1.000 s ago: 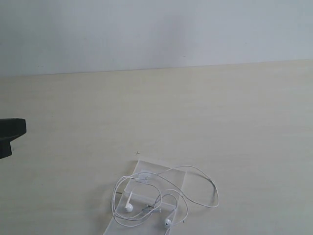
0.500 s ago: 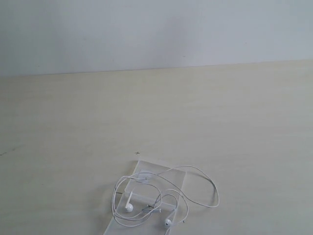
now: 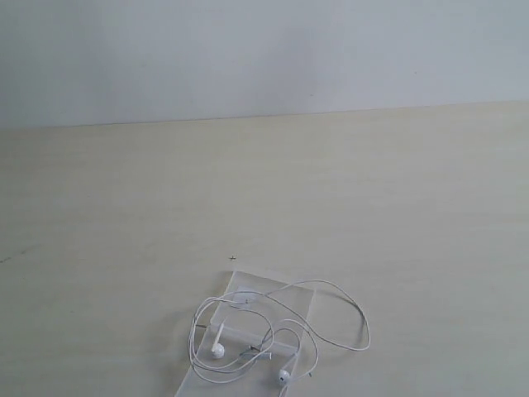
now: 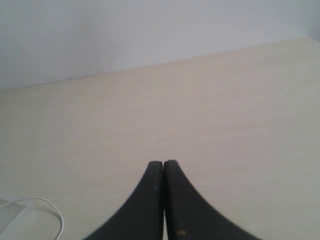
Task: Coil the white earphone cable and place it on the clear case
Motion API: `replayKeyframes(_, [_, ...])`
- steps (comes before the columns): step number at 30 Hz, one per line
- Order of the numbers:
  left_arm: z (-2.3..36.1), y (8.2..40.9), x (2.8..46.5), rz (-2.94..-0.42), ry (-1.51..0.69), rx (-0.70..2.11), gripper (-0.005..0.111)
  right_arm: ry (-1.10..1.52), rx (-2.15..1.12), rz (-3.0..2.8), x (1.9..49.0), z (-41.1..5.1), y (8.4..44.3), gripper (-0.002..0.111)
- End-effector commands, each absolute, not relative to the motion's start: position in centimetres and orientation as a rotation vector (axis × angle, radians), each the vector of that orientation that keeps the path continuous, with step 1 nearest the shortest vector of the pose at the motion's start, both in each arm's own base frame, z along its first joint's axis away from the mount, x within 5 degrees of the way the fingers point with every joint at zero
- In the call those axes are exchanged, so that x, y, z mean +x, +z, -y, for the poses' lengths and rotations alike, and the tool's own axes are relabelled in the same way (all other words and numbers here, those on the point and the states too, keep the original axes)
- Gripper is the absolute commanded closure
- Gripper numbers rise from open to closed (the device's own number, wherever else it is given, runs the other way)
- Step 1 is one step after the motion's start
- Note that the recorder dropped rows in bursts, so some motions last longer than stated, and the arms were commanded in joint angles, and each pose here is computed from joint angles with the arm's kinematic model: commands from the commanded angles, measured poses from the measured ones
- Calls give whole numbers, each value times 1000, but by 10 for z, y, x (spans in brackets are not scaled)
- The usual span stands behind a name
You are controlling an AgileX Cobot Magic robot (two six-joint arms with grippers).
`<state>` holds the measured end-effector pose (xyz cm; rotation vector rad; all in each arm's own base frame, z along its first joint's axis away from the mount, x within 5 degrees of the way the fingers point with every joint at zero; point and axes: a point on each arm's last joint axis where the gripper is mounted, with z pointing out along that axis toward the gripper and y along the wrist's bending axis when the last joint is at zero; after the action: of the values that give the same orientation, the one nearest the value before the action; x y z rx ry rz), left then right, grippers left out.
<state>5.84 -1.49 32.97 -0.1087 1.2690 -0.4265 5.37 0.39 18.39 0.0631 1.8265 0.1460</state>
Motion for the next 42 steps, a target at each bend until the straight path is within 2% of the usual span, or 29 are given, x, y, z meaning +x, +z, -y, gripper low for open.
replayKeyframes(1, [3,315,58,-1296,89,101,107,143,64,-1811,54,-4,184,108])
replayKeyframes(6, [-3,294,55,-1370,265,148,107,143,64,-1811,54,-4,184,108])
replayKeyframes(17, [-5,202,56,-1612,142,39,107,145,66,-1811,54,-4,184,108])
replayKeyframes(20, [-5,193,55,-1711,90,-19,107,145,66,-1811,54,-4,184,108])
replayKeyframes(31, [-8,182,53,-1837,161,-3,107,145,66,-1811,54,-4,184,108])
replayKeyframes(42, [-7,181,53,-1845,132,-17,107,147,67,-1811,54,-4,184,108])
